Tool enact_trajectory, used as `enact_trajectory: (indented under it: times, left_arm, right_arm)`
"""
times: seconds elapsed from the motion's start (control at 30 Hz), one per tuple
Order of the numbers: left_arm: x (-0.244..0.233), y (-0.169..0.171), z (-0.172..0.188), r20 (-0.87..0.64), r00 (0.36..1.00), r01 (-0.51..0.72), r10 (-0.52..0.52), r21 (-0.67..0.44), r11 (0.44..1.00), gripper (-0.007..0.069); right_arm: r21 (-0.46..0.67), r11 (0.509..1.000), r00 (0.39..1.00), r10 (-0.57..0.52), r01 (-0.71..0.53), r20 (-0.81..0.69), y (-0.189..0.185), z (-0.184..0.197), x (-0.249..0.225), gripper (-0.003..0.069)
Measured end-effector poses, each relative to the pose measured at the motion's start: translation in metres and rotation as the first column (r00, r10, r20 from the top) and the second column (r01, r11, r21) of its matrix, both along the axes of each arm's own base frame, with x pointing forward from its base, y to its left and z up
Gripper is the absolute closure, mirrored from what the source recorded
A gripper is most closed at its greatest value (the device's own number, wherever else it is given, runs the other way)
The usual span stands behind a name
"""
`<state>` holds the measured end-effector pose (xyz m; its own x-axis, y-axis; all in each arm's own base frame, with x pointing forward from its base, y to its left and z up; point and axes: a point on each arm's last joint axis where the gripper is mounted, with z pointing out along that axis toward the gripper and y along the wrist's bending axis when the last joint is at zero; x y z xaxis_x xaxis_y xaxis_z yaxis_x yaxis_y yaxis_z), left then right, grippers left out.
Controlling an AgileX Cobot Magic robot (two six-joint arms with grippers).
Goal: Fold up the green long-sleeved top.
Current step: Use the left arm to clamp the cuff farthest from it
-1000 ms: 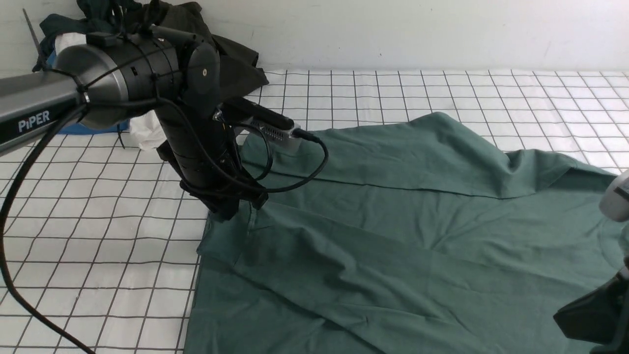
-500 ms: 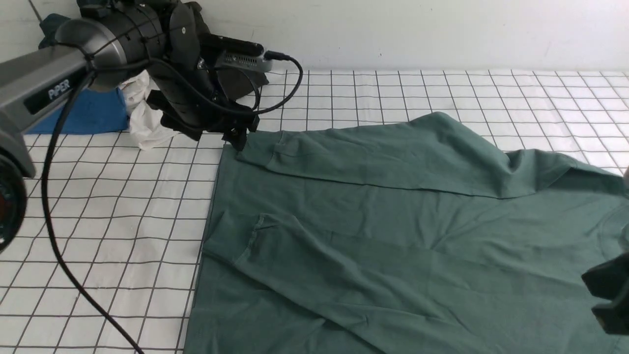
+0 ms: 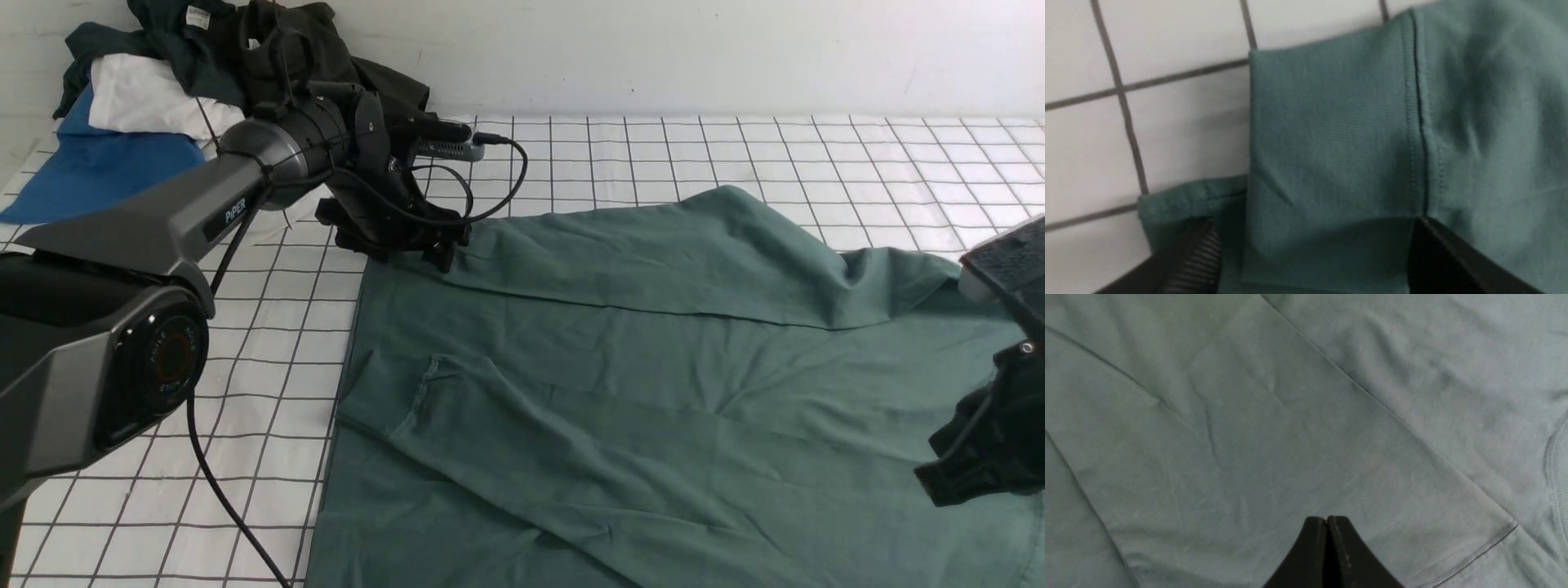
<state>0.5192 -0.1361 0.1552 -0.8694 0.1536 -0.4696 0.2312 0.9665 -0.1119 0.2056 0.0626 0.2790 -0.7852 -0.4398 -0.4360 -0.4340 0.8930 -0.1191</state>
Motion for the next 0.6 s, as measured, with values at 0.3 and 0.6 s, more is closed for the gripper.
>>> enact_trajectory:
  times: [0.3, 0.6]
  left_arm:
    - [0.001, -0.001, -0.001, 0.008, 1.000, -0.004, 0.004, -0.008, 1.000, 0.0312]
    - [0.000, -0.001, 0.025, -0.006, 1.000, 0.015, -0.015, -0.008, 1.000, 0.0593]
  right_arm:
    - [-0.002, 1.000, 1.000, 0.000, 0.000, -0.006, 0.001, -0.002, 0.002, 0.0673]
    - [-0.002, 1.000, 1.000, 0.000, 0.000, -0.007, 0.001, -0.002, 0.002, 0.0673]
